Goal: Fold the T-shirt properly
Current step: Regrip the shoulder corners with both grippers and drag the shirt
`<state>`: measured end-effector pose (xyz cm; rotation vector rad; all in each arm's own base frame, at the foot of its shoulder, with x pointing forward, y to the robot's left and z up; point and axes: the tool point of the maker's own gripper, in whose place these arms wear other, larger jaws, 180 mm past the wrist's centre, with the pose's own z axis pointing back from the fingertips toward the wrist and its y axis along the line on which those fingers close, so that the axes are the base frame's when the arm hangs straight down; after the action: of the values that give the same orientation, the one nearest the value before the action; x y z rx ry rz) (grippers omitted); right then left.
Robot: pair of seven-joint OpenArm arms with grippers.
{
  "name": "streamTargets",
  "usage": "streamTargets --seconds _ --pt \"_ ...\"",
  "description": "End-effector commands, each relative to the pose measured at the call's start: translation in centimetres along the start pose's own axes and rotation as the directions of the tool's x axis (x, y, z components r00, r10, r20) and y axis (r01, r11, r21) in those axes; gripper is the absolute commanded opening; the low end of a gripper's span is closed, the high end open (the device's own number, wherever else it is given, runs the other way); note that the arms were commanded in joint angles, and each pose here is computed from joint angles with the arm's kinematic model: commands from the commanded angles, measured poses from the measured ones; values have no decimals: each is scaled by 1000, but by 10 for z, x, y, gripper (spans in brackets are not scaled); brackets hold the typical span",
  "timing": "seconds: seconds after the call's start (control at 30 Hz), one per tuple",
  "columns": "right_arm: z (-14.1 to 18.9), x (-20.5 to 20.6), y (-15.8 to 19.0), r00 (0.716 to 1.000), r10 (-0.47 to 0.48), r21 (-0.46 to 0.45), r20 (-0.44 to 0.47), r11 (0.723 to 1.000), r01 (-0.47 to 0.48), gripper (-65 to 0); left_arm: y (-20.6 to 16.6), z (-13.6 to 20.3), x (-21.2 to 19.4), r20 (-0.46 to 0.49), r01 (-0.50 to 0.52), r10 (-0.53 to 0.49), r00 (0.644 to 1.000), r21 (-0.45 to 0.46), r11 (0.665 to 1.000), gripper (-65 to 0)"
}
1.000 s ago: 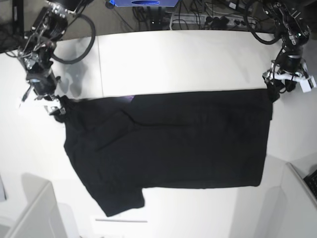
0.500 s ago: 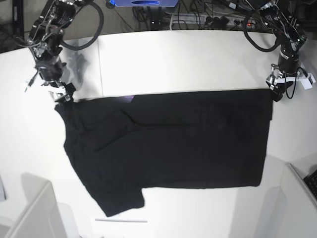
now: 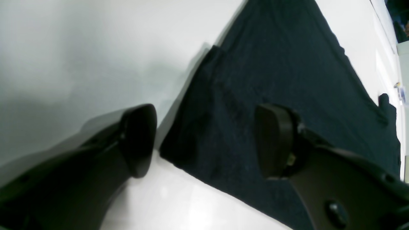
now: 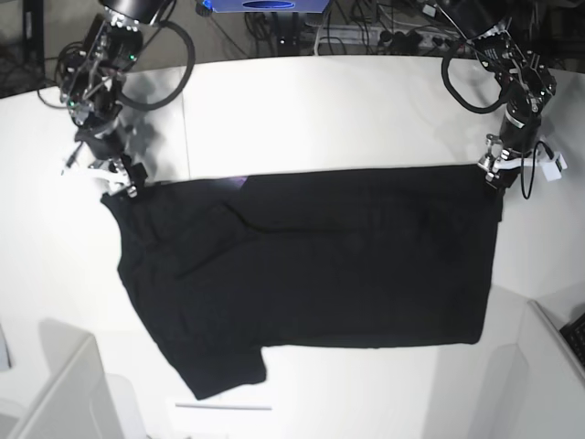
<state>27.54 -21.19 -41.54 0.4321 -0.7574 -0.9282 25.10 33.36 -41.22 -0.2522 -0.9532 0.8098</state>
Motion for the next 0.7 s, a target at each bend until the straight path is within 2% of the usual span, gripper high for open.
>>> streamTargets --seconds 0.0,0.03,0.17,0.27,0.33,0.5,0.67 --pt "-3 14 10 999 10 27 35 1000 -11 -252 1 1 3 -3 11 -11 1000 8 1000 -191" --pt "-7 14 10 1000 8 24 30 1000 -9 -252 2 1 3 -4 13 -12 1000 9 1000 -199" --pt "-19 20 10 1000 1 20 20 1000 -1 -257 2 1 3 -4 13 -12 1000 9 1000 -306" --pt "-20 26 6 999 -13 11 41 1000 13 -258 -3 -2 6 2 12 -12 1000 1 1000 -349" --pt "-20 30 2 998 -21 4 61 1000 21 -258 -2 -3 4 -3 7 -7 1000 3 1000 -349" --pt "-23 29 -9 998 -29 -20 52 999 30 -258 3 -8 -4 -24 -16 16 1000 10 1000 -359" --pt "-25 25 -14 999 -26 -30 36 999 27 -258 -7 -13 -13 -55 2 -3 998 -11 1000 -362"
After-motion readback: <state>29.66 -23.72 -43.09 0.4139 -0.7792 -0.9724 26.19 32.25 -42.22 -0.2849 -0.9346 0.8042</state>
